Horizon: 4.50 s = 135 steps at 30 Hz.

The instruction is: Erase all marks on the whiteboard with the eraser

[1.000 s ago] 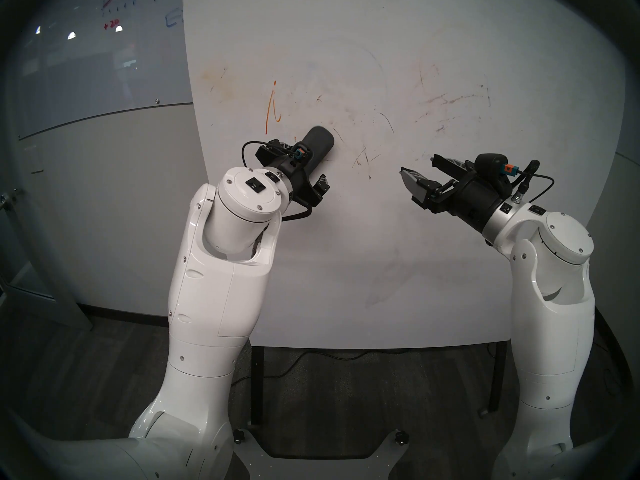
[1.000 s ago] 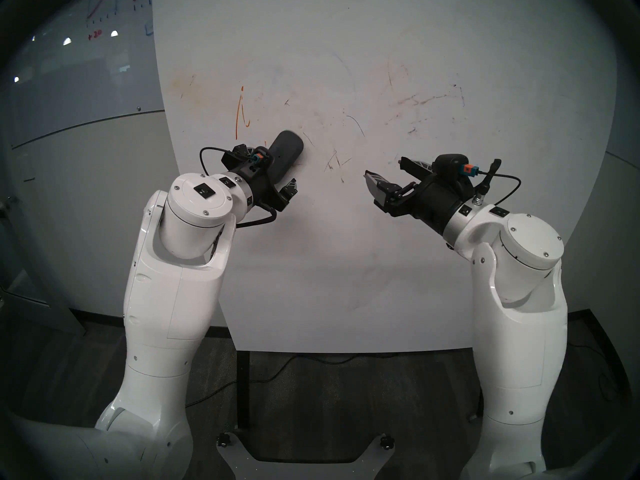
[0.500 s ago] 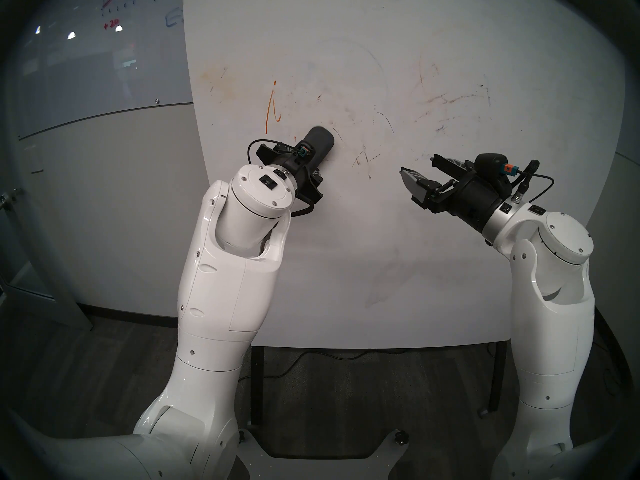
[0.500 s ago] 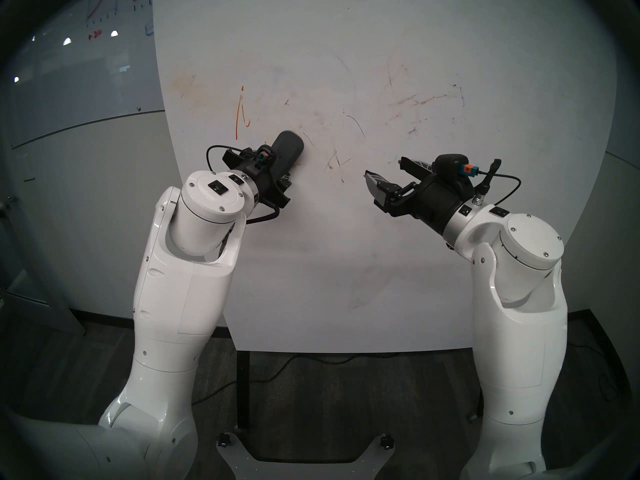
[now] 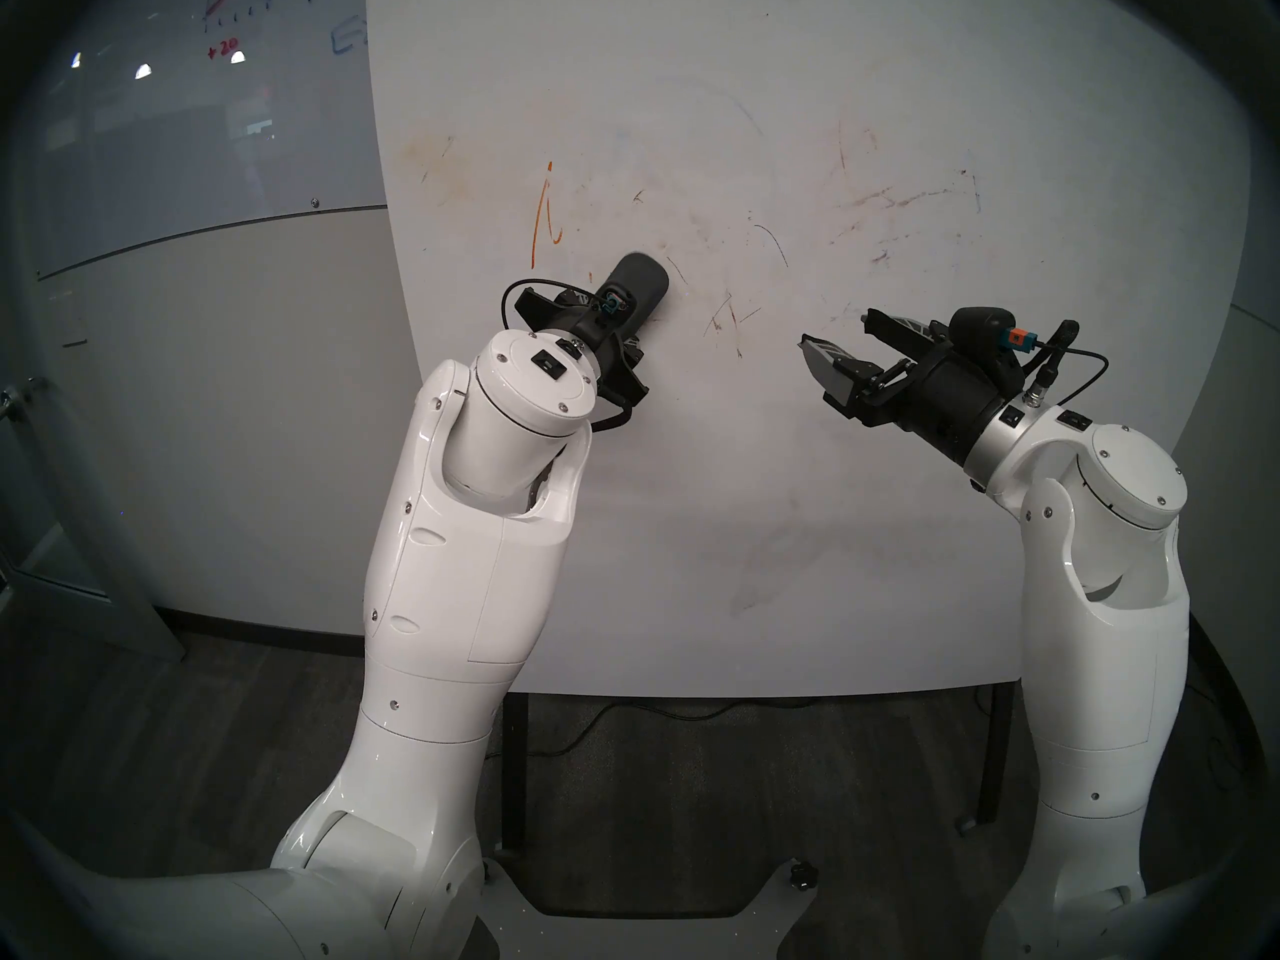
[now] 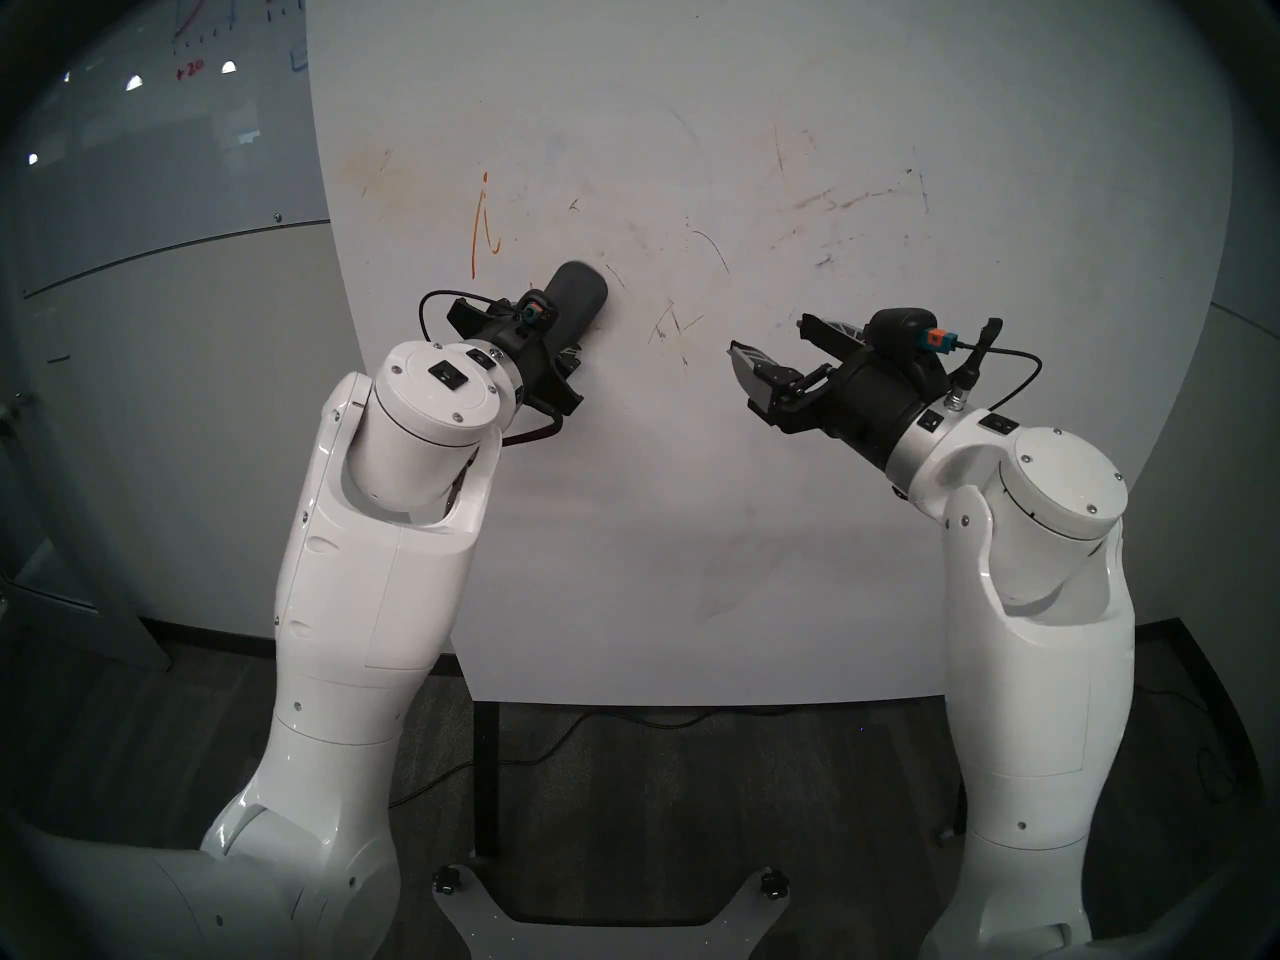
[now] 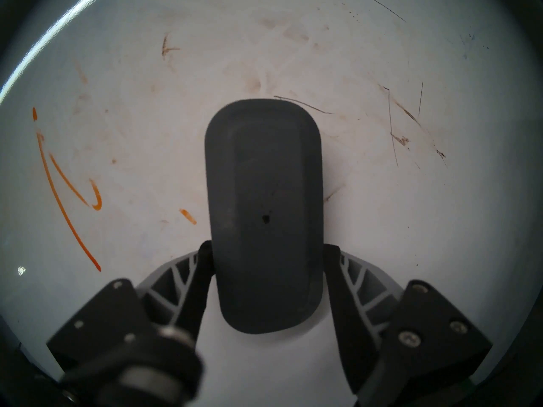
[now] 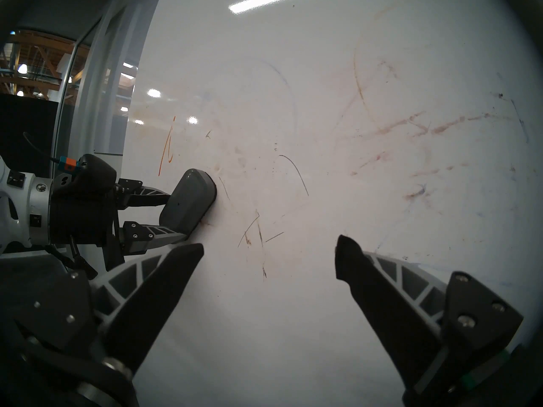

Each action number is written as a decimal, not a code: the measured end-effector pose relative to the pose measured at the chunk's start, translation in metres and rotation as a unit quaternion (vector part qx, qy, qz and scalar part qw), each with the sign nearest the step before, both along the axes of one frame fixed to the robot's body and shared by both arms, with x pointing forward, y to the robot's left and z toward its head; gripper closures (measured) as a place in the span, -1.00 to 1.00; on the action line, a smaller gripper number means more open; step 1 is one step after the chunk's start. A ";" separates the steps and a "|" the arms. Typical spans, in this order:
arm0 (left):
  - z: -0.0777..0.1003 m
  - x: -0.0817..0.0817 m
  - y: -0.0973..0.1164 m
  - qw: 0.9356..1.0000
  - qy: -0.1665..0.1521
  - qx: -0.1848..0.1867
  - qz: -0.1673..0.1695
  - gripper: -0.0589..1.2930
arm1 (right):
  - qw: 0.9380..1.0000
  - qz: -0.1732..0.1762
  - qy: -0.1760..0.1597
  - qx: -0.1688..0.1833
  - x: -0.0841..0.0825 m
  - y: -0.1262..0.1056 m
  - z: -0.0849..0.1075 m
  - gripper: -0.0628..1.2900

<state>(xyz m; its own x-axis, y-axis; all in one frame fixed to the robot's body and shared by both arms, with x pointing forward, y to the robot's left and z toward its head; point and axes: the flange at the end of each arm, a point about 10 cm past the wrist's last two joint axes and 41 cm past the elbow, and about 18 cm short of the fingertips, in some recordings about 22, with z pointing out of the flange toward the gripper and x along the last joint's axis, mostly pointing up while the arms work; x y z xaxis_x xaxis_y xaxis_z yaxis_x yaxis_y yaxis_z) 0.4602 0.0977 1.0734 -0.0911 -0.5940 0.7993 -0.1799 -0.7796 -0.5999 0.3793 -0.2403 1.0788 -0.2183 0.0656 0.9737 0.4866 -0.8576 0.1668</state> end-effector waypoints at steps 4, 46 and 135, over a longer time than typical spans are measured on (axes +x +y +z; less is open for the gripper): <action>0.001 -0.002 0.002 1.000 0.000 -0.007 0.001 -0.11 | 1.000 0.000 0.000 0.000 0.000 0.000 0.000 -0.87; 0.037 -0.012 0.085 0.987 0.033 -0.147 0.055 -0.07 | 1.000 0.000 0.000 0.000 0.000 0.000 0.000 -0.87; 0.076 -0.018 0.077 0.988 0.023 -0.150 0.036 0.01 | 1.000 0.000 0.000 0.000 0.000 0.000 0.000 -0.88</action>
<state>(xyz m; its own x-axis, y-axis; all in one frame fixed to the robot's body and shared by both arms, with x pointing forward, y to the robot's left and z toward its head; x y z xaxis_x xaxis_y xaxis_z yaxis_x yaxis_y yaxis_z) 0.4424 0.1743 1.1489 -0.0172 -0.3339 0.9425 -0.1384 -0.9327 -0.3329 0.3793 -0.2403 1.0786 -0.2184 0.0647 0.9737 0.4869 -0.8575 0.1662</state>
